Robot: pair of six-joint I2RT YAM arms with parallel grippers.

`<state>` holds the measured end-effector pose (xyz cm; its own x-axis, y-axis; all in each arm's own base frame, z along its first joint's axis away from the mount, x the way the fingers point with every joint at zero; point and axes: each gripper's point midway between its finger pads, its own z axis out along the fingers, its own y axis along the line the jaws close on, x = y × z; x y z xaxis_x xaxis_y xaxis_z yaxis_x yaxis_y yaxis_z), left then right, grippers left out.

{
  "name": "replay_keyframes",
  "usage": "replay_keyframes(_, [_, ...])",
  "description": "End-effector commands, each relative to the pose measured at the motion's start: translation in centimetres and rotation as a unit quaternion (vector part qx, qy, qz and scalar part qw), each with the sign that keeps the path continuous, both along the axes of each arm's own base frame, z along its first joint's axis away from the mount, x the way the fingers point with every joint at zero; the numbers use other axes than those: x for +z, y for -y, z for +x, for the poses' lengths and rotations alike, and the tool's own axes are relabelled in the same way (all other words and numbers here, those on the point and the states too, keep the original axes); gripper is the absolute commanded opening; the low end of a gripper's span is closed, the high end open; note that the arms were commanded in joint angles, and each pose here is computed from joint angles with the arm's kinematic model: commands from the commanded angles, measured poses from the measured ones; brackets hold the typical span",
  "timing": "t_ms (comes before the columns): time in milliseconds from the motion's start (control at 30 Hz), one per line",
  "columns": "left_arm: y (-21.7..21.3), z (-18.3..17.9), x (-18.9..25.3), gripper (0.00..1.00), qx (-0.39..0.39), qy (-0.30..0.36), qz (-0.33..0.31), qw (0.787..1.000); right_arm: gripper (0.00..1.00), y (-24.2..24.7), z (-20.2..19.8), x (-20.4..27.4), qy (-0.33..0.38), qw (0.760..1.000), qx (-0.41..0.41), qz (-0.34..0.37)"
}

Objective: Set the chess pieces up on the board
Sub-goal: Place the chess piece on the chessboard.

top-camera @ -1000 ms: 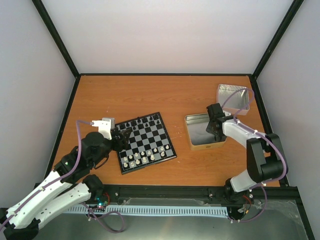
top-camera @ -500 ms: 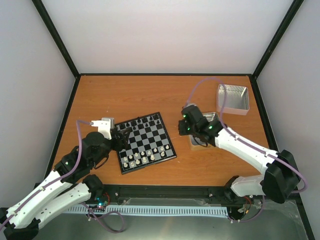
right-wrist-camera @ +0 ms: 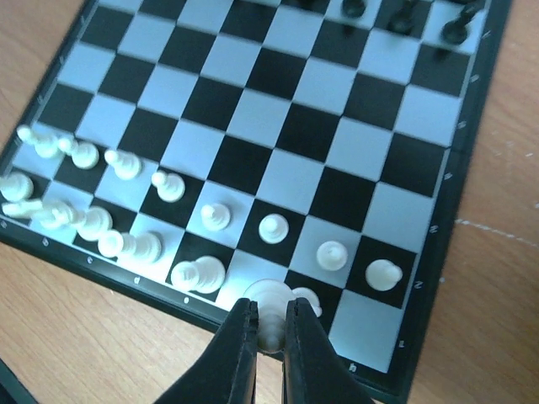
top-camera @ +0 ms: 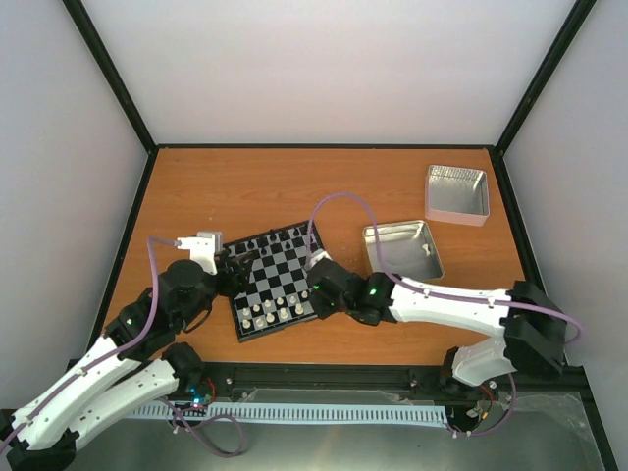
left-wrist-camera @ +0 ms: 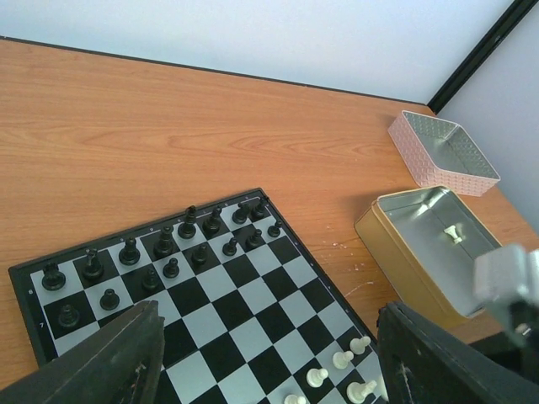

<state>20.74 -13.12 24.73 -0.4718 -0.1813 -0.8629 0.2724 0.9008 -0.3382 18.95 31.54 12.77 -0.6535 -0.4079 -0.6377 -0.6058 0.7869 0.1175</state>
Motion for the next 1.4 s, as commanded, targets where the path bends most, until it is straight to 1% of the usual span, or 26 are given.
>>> replay_keyframes(0, [-0.4, 0.0, 0.6, 0.70, 0.011, 0.005, -0.008, 1.000, 0.03, -1.0, -0.7, -2.1, 0.022, 0.999, 0.020, -0.032])
replay_keyframes(167, [-0.6, 0.0, 0.6, 0.71, 0.015, 0.005, -0.008, 1.000, 0.03, -1.3, -1.3, -4.0, 0.015, 0.998, 0.029, -0.049])
replay_keyframes(333, [-0.6, 0.0, 0.6, 0.71, 0.015, 0.006, -0.009, 1.000, 0.03, -2.0, -1.5, -4.7, 0.018, 0.998, 0.044, -0.043])
replay_keyframes(500, [-0.6, 0.1, 0.5, 0.71, 0.015, 0.004, -0.007, 1.000, 0.03, -2.3, -1.5, -6.0, 0.010, 0.998, 0.046, -0.052])
replay_keyframes(800, [-0.5, 0.2, 0.3, 0.71, 0.014, 0.001, -0.002, 1.000, 0.03, -2.6, -1.2, -7.2, 0.012, 0.997, 0.038, -0.060])
replay_keyframes(933, [-0.5, 0.2, 0.4, 0.71, 0.015, 0.001, -0.003, 1.000, 0.04, -2.1, -0.8, -7.9, 0.013, 0.997, 0.025, -0.077])
replay_keyframes(1000, [-0.5, 0.1, 0.3, 0.71, 0.015, 0.001, -0.003, 1.000, 0.06, -2.2, -0.8, -8.0, 0.014, 0.996, 0.027, -0.078])
replay_keyframes(1100, [-0.5, 0.1, 0.4, 0.71, 0.014, 0.001, -0.004, 1.000, 0.13, -2.2, -0.7, -7.7, 0.011, 0.996, 0.023, -0.082])
replay_keyframes(1200, [-0.5, 0.0, 0.4, 0.71, 0.013, 0.001, -0.005, 1.000, 0.17, -2.2, -0.7, -6.1, 0.014, 0.998, 0.019, -0.066])
replay_keyframes(1300, [-0.5, 0.0, 0.4, 0.71, 0.011, 0.003, -0.006, 1.000, 0.26, -2.1, -0.8, -4.0, 0.022, 0.999, 0.017, -0.039])
replay_keyframes(1367, [-0.4, 0.0, 0.4, 0.71, 0.010, 0.002, -0.006, 1.000, 0.28, -1.8, -0.7, -2.9, 0.028, 0.999, 0.011, -0.030])
